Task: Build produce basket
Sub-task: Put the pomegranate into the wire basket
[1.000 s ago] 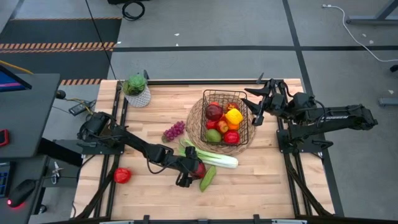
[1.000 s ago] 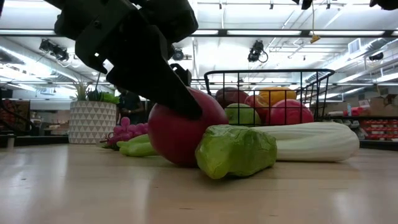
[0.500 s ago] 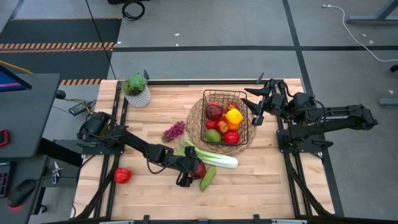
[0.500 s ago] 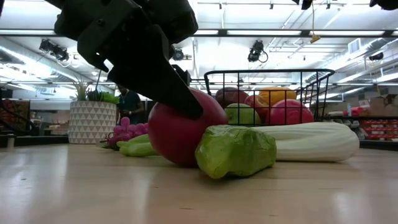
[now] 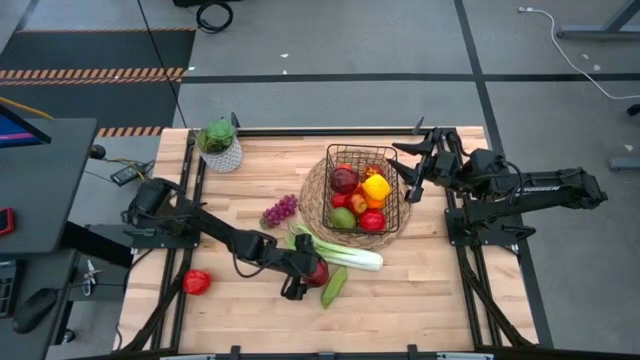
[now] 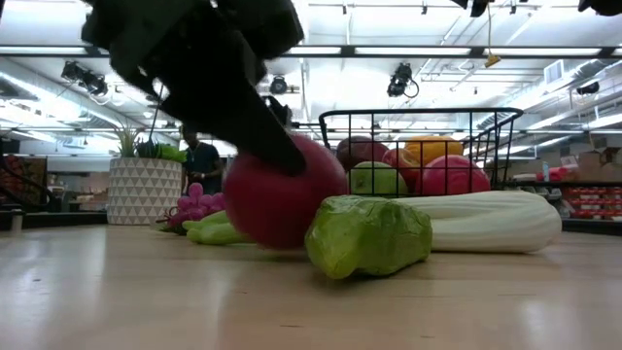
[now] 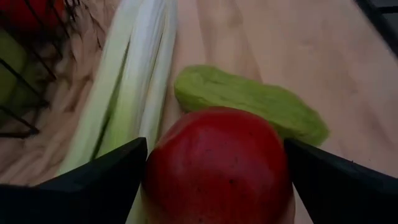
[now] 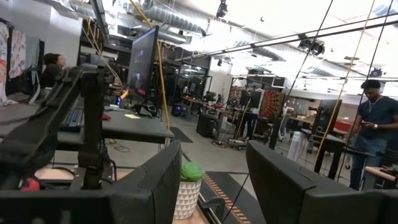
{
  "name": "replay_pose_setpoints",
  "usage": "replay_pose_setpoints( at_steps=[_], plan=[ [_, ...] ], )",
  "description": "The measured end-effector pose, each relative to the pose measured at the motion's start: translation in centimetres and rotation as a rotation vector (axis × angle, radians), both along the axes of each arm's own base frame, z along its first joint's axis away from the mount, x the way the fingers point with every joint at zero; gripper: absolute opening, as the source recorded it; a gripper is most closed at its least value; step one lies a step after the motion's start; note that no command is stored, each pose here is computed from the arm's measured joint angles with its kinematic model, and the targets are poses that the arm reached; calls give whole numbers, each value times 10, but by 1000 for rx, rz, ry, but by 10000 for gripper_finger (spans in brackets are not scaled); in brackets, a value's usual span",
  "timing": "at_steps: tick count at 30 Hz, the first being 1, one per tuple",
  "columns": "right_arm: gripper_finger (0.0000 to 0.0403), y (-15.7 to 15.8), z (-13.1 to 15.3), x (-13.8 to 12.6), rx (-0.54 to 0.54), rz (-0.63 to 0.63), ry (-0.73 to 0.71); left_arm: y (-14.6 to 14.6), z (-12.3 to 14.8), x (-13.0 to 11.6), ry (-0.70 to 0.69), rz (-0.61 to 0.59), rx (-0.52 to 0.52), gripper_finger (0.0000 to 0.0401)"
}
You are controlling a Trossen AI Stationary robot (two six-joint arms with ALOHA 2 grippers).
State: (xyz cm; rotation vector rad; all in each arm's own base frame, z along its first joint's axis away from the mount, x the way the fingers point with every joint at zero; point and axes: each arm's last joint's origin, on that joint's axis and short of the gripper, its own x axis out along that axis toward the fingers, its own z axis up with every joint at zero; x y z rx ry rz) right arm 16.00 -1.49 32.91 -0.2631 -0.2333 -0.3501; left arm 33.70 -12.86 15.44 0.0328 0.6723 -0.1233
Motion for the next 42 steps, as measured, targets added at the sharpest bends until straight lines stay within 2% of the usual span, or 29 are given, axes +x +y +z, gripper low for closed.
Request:
replay_pose_setpoints(
  at_steps=[7,17,24,27,30,33,42],
  plan=[
    [187,0,-2,1,16,5,19,16,39,-10,-46,29,-9,376],
    [187,0,-9,2,106,24,67,47,93,-22,-207,107,-59,376],
    [187,0,-13,-4,152,30,114,64,115,-28,-283,154,-79,376],
    [187,0,-15,-9,184,34,128,69,116,-27,-301,155,-54,376],
    [187,1,-16,-15,220,39,143,70,119,-25,-332,103,51,376],
    [187,1,-18,-20,256,45,159,71,118,-24,-342,34,237,376],
    [187,3,-26,-21,335,100,221,70,126,-22,-414,-333,986,376]
  ],
)
